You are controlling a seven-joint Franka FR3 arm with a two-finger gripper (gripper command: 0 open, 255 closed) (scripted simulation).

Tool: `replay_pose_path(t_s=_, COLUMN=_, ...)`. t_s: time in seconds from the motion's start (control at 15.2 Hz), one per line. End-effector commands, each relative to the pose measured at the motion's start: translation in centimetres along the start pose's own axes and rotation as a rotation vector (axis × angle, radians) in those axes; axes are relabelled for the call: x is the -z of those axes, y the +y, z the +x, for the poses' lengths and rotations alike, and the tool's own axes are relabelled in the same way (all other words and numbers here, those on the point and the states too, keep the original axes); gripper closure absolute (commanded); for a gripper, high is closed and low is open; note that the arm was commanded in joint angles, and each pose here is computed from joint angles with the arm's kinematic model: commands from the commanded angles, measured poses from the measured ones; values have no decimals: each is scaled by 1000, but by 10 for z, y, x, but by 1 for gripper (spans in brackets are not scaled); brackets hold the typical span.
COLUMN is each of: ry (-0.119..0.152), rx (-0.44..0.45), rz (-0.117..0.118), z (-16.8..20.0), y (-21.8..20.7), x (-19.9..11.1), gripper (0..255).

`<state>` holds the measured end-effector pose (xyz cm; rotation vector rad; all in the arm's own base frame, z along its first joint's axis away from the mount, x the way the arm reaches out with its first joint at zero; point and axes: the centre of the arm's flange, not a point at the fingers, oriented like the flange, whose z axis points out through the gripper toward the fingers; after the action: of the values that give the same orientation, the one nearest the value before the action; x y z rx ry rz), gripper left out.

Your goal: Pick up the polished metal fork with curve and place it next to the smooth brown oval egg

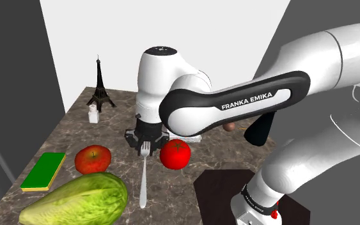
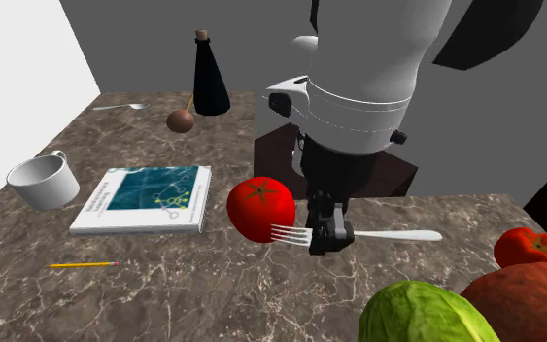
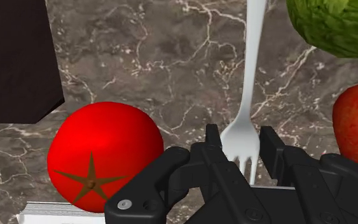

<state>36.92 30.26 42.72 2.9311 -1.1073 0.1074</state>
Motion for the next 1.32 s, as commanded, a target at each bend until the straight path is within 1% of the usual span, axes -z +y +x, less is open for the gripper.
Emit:
replay_pose_path(t_s=0.0, ry=-1, rx=2, rz=1, z=20, y=18, x=2, gripper=255)
replay_pose_path(t_s=1.25, ry=-1, rx=2, rz=1, z=193, y=199, x=-6, gripper=255)
